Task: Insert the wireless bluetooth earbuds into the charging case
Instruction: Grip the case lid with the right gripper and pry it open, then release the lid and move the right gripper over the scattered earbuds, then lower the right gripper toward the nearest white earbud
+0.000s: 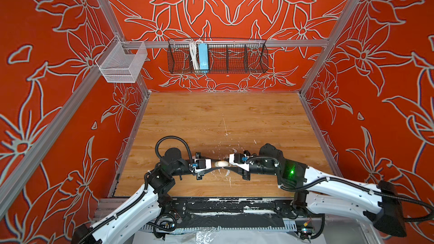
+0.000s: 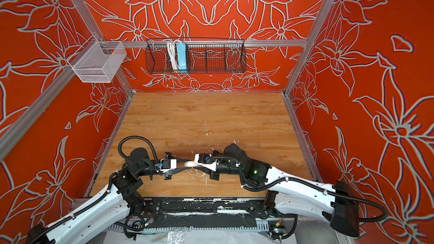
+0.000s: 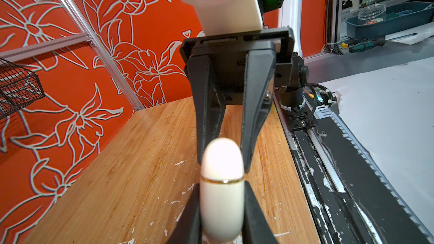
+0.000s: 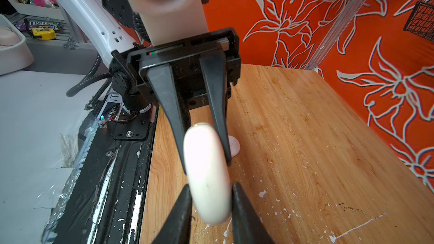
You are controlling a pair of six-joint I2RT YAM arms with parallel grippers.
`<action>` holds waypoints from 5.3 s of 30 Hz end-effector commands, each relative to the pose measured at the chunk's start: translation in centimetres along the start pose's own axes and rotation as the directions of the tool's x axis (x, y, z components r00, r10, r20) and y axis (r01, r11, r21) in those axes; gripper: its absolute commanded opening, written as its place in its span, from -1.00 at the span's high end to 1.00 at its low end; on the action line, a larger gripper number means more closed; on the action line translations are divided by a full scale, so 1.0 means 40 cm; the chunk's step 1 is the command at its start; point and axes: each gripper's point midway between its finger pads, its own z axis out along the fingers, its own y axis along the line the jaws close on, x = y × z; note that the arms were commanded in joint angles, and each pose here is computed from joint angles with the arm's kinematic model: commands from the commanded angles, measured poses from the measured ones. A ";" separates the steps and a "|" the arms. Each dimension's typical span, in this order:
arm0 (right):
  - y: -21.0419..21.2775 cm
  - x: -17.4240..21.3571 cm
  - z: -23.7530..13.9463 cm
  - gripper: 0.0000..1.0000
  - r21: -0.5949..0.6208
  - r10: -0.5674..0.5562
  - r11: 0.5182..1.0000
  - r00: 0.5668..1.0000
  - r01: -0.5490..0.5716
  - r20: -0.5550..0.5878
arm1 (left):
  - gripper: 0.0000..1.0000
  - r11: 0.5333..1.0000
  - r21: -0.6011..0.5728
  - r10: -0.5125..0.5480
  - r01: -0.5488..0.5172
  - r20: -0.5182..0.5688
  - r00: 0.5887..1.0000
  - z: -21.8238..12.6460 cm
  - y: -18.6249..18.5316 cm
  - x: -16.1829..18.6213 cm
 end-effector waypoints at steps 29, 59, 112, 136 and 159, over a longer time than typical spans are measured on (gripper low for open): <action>-0.058 -0.066 -0.062 0.42 0.158 -0.036 0.987 0.995 0.020 0.095 | 1.00 0.998 0.056 0.020 -0.021 0.008 1.000 0.001 -0.027 -0.008; -0.305 0.030 -0.188 0.04 0.629 0.333 0.700 0.934 -0.337 0.129 | 1.00 0.788 -0.255 -0.562 0.561 0.074 0.824 -0.010 0.173 0.045; -0.180 0.560 0.098 0.12 0.876 0.871 0.399 0.410 -0.272 -0.269 | 1.00 0.573 -0.593 -0.480 0.566 0.317 0.818 -0.157 0.248 0.122; -0.155 0.535 0.089 -0.03 0.859 0.853 0.438 0.425 -0.266 -0.303 | 1.00 0.585 -0.587 -0.482 0.560 0.303 0.822 -0.150 0.249 0.118; -0.146 0.580 0.006 -0.04 0.896 0.841 0.434 0.397 -0.089 -0.368 | 1.00 0.596 -0.587 -0.454 0.548 0.317 0.833 -0.163 0.245 0.089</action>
